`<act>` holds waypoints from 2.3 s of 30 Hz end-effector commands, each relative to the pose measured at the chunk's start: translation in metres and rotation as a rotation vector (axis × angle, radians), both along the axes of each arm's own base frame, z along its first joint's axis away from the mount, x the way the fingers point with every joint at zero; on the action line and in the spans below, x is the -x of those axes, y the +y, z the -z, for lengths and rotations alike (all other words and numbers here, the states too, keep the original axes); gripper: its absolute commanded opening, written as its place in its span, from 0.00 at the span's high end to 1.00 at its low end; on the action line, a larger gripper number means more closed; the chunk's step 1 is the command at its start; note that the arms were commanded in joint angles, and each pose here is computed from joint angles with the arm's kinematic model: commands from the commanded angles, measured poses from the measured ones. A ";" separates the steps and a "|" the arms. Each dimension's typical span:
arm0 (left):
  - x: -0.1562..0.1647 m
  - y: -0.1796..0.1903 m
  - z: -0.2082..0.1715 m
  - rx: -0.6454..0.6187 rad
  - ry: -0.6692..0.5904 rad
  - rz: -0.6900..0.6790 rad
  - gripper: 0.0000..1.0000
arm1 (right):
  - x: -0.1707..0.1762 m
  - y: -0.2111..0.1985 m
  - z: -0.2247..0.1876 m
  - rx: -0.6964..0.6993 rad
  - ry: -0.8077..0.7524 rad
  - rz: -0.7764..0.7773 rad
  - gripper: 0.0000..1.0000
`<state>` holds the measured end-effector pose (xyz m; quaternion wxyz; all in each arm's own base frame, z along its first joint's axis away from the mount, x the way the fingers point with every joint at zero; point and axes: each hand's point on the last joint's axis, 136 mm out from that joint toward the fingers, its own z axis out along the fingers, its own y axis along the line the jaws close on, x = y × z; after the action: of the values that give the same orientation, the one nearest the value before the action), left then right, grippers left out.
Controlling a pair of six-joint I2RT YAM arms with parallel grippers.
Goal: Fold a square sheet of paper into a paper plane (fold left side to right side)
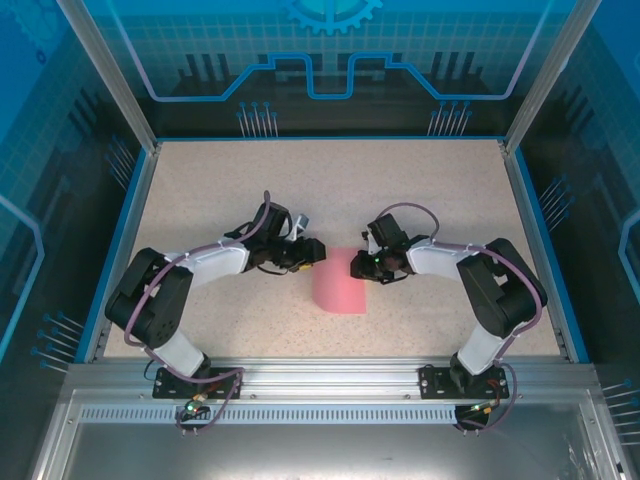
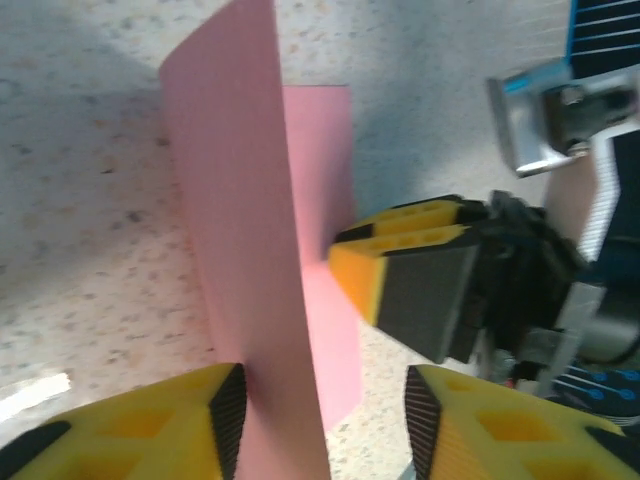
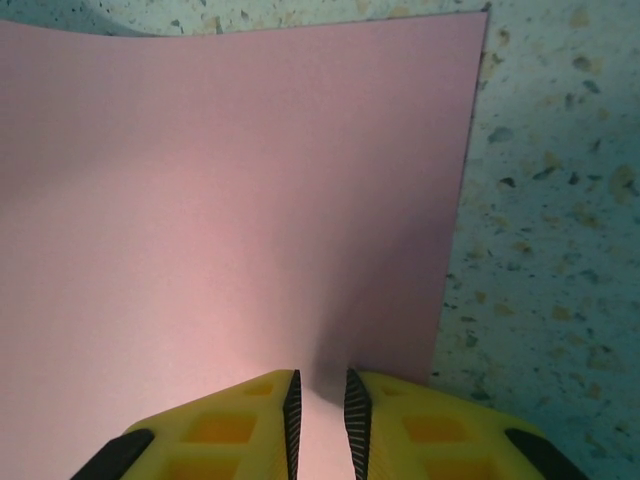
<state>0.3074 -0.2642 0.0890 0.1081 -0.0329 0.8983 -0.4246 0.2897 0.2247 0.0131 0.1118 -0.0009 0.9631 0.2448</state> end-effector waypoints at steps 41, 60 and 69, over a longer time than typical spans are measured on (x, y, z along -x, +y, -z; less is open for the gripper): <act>-0.007 -0.044 0.020 0.036 0.051 0.023 0.75 | 0.024 0.031 -0.051 -0.395 -0.006 0.096 0.84; 0.012 -0.017 0.035 -0.185 0.074 0.019 0.44 | 0.018 -0.012 -0.010 -0.013 0.001 0.052 0.99; 0.012 -0.034 0.052 -0.222 0.110 0.060 0.44 | 0.019 -0.017 -0.006 0.009 0.005 0.059 0.98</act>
<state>0.2960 -0.2946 0.0412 0.0549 -0.0296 0.9394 -0.3371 0.2685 0.2107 0.0200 0.1194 0.0304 0.9608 0.2484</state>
